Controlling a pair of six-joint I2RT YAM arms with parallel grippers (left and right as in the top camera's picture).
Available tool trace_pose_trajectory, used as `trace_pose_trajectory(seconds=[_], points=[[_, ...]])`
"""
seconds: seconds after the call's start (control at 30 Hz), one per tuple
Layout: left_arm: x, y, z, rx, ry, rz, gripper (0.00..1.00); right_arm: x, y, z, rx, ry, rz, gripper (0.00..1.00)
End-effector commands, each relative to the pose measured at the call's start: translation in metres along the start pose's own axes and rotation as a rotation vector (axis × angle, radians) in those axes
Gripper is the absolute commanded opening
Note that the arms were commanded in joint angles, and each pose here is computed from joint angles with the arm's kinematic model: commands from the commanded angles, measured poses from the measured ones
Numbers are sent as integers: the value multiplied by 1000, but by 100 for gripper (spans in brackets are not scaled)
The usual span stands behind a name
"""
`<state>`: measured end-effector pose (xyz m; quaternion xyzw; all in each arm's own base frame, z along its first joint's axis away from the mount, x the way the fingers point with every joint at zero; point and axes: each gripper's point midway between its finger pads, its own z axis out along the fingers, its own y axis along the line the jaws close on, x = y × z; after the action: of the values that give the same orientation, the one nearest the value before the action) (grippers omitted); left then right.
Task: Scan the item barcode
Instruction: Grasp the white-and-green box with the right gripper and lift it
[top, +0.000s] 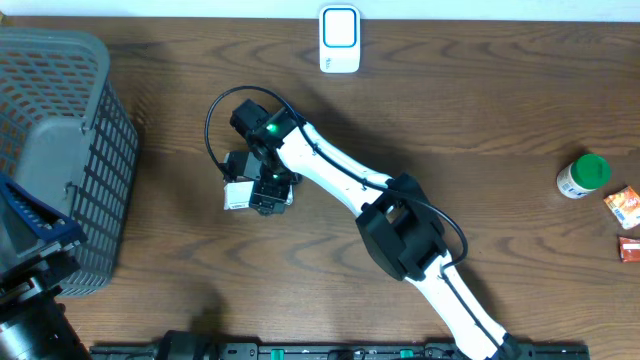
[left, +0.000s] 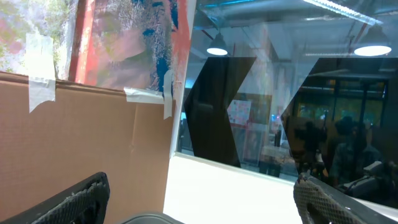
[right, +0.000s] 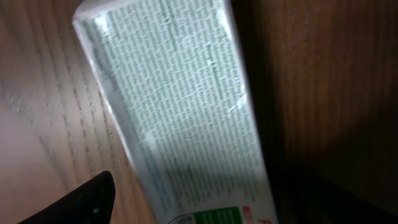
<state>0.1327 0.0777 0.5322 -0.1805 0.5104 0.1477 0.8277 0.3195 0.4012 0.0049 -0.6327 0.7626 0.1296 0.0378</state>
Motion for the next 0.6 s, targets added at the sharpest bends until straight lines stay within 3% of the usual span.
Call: trace_pose_trajectory(seconds=[0.0,0.2,0.43,0.47,0.53,0.57], points=[[-7,4,-2,-15,-14,1,95,37,15,68,-95,149,45,78],[-7,4,-2,-15,-14,1,95,52,24,73,-131,209,59,53],[-7,4,-2,-15,-14,1,95,64,33,69,-162,261,82,42],[-7,4,-2,-15,-14,1,95,64,33,69,-161,266,95,45],[-7,4,-2,-15,-14,1,95,64,33,69,-156,266,126,66],[-7,4,-2,-15,-14,1,95,63,33,69,-155,264,125,72]])
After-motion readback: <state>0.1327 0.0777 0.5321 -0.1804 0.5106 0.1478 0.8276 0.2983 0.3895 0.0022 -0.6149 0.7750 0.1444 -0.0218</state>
